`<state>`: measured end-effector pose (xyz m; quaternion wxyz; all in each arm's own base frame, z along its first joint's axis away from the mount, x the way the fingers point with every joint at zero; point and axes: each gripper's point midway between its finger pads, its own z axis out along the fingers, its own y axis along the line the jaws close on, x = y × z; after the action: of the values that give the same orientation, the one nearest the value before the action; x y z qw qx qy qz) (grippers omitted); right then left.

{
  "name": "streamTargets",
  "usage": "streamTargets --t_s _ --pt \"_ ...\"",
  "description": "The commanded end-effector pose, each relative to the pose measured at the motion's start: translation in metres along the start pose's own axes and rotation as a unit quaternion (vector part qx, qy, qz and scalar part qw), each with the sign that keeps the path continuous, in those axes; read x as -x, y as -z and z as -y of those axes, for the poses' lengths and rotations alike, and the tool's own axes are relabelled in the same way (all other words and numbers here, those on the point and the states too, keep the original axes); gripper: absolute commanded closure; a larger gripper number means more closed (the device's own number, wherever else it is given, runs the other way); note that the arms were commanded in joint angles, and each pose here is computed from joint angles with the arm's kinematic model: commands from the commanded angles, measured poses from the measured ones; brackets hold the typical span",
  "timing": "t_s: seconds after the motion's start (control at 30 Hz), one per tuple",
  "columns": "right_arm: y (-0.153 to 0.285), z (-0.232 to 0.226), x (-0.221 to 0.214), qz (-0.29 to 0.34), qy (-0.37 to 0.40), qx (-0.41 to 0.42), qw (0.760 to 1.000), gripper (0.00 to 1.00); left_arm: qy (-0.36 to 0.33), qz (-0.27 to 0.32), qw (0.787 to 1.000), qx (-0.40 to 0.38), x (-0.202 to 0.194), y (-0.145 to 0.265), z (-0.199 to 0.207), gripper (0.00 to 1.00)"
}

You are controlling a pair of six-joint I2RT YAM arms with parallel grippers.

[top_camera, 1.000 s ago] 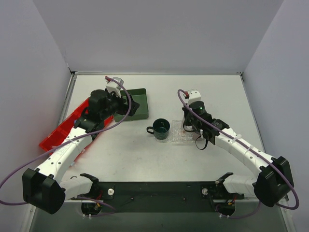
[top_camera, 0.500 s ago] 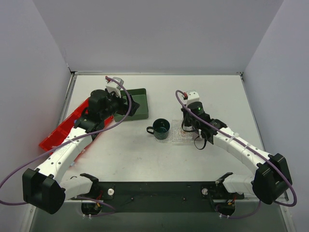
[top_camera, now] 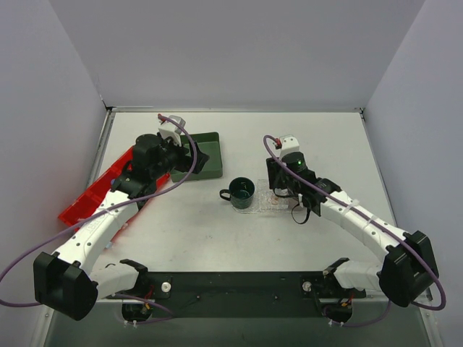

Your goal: Prepare toiletry sets of a toothbrush and toothpaste on the tray

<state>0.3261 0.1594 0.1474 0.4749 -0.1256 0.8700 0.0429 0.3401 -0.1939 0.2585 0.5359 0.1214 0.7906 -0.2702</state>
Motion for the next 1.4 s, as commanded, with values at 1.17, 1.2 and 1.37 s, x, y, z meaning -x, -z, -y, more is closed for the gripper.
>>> streamTargets --t_s 1.17,1.2,1.37 --pt "0.143 0.03 0.048 0.135 -0.064 0.033 0.988 0.37 0.294 -0.059 0.811 0.503 -0.116 0.133 -0.277 0.54" --pt "0.143 0.031 0.048 0.136 -0.063 0.032 0.988 0.37 0.297 -0.058 0.808 0.506 -0.117 0.134 -0.279 0.54" --pt "0.144 0.033 0.048 0.139 -0.057 0.028 0.988 0.37 0.308 -0.072 0.802 0.507 -0.128 0.132 -0.289 0.55"
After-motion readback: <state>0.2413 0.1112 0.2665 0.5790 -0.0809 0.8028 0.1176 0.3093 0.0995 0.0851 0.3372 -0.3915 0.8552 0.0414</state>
